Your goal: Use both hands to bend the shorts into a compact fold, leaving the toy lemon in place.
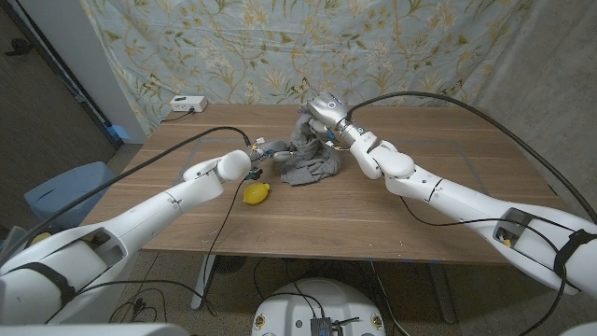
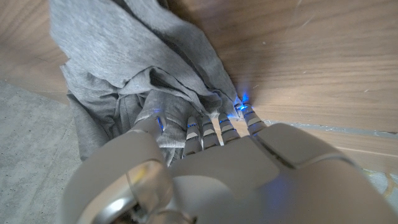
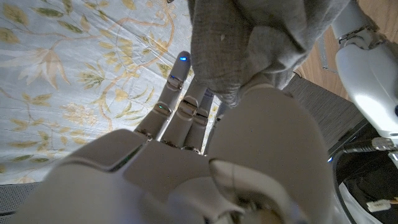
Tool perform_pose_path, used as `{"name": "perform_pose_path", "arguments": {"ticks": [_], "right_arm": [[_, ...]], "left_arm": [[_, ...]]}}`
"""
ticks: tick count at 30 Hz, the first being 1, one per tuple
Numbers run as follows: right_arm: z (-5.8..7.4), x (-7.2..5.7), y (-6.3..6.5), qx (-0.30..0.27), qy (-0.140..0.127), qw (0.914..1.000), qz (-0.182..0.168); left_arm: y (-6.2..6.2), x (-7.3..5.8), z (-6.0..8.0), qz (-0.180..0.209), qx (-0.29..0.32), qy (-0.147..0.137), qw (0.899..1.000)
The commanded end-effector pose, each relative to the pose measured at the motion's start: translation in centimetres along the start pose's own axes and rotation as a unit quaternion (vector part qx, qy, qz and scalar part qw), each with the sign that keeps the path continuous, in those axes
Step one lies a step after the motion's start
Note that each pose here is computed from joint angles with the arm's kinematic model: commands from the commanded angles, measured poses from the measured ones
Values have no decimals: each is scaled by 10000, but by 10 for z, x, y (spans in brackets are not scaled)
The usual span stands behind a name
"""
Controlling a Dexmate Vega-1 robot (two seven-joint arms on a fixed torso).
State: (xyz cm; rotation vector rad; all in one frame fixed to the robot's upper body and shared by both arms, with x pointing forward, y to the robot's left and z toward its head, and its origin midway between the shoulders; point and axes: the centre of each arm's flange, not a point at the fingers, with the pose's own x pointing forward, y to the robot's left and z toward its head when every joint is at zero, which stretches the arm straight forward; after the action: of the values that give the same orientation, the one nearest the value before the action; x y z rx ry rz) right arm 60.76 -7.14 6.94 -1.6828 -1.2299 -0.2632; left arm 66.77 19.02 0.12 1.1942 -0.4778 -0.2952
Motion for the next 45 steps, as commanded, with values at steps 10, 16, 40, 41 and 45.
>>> {"name": "perform_pose_path", "arguments": {"ticks": [10, 16, 40, 41, 45], "right_arm": [[-19, -9, 4, -15, 610, 9939, 916], [-27, -14, 8, -143, 590, 9918, 1126], [-17, -25, 11, 104, 248, 9851, 1698], [-16, -24, 12, 80, 291, 9837, 1775], [-17, -23, 12, 55, 527, 9814, 1847]], "left_arm": [[7, 4, 2, 59, 5, -63, 10000], [24, -14, 10, 682, 75, -315, 9971], [86, -100, 25, 3011, -378, -1088, 9466], [86, -102, 26, 3044, -354, -1115, 9453], [86, -105, 29, 3080, -332, -1186, 9434]]}}
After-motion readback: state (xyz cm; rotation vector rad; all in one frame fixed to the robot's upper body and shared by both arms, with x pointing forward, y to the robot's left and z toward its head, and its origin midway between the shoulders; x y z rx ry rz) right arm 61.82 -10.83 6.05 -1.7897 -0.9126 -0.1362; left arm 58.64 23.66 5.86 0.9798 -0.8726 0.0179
